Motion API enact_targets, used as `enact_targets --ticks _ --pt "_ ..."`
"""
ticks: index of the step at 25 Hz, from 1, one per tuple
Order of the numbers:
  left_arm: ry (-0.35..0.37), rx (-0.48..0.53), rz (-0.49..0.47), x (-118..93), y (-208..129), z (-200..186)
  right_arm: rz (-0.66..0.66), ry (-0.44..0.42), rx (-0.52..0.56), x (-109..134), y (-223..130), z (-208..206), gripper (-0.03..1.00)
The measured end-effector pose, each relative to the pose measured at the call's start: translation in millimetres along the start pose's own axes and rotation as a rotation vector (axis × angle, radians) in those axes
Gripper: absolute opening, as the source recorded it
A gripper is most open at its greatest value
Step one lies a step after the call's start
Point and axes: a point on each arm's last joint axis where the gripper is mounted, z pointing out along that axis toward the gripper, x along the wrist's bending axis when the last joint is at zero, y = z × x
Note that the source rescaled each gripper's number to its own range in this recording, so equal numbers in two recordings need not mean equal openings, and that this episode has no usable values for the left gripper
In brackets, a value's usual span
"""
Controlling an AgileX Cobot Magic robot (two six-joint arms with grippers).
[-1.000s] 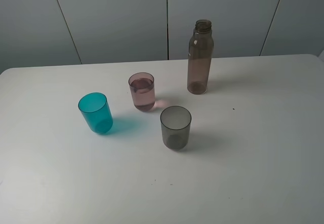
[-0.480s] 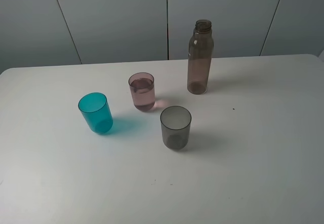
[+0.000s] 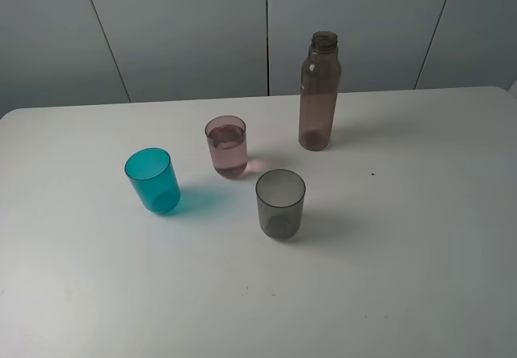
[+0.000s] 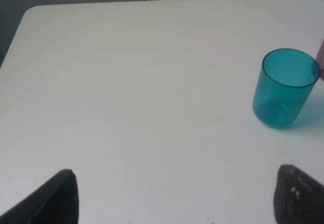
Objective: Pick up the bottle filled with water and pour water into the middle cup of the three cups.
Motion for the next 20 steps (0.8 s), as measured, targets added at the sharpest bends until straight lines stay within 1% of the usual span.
enact_targets --ticks 20 --pt "0.0 0.0 0.0 0.0 0.0 0.0 0.0 0.0 0.0 0.0 0.0 0.0 1.0"
